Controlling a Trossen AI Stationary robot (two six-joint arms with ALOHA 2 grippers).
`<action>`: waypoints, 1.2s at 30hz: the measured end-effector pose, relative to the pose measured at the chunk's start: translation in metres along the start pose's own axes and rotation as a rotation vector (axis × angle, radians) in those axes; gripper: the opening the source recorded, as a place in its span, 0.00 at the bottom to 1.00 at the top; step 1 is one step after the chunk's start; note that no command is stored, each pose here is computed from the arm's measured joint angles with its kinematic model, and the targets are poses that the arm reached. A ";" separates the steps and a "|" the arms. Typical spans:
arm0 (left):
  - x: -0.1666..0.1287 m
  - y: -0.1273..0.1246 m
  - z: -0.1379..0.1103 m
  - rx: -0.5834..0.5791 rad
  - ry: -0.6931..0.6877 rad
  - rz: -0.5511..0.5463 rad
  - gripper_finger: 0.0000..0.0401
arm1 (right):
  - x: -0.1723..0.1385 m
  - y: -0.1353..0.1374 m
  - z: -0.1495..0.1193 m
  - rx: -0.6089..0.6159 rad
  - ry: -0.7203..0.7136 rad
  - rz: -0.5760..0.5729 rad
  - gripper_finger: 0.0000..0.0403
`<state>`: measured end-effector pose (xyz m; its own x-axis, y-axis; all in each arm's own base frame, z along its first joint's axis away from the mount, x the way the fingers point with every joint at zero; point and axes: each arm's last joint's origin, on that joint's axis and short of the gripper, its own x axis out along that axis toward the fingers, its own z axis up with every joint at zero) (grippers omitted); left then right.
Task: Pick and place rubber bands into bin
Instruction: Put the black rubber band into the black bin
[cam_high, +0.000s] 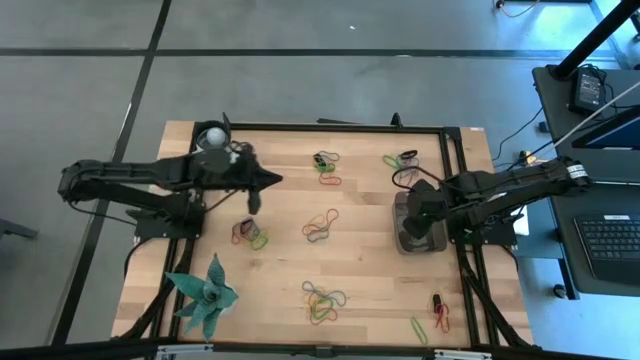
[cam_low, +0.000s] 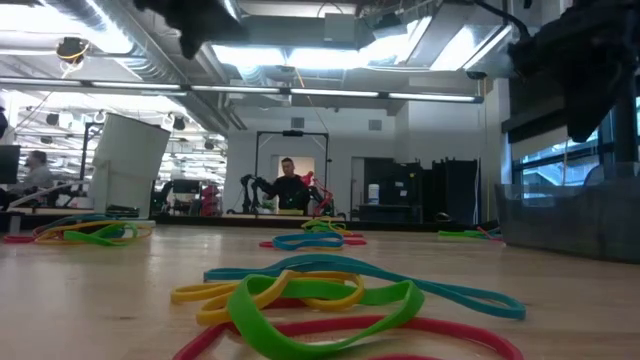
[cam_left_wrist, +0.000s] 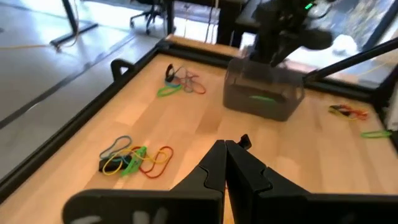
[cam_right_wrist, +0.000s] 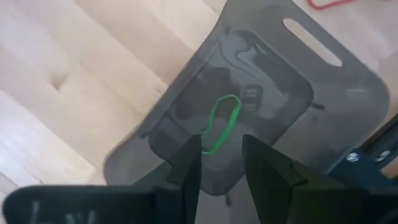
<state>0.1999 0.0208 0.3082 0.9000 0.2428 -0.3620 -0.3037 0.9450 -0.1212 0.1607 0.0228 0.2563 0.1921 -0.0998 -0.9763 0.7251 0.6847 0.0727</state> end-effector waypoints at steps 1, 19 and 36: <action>0.005 -0.001 0.002 0.002 0.010 0.012 0.00 | 0.000 0.000 0.000 -0.016 -0.002 0.002 0.30; 0.067 -0.012 -0.029 0.024 0.270 0.034 0.00 | -0.002 0.007 0.008 -0.148 -0.140 0.045 0.30; 0.061 -0.001 -0.046 0.025 0.471 0.093 0.00 | -0.020 0.039 0.039 -0.047 -0.597 0.285 0.30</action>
<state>0.2411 0.0244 0.2438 0.6276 0.2066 -0.7506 -0.3637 0.9303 -0.0481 0.2110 0.0228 0.2864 0.7153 -0.2839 -0.6385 0.5648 0.7730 0.2890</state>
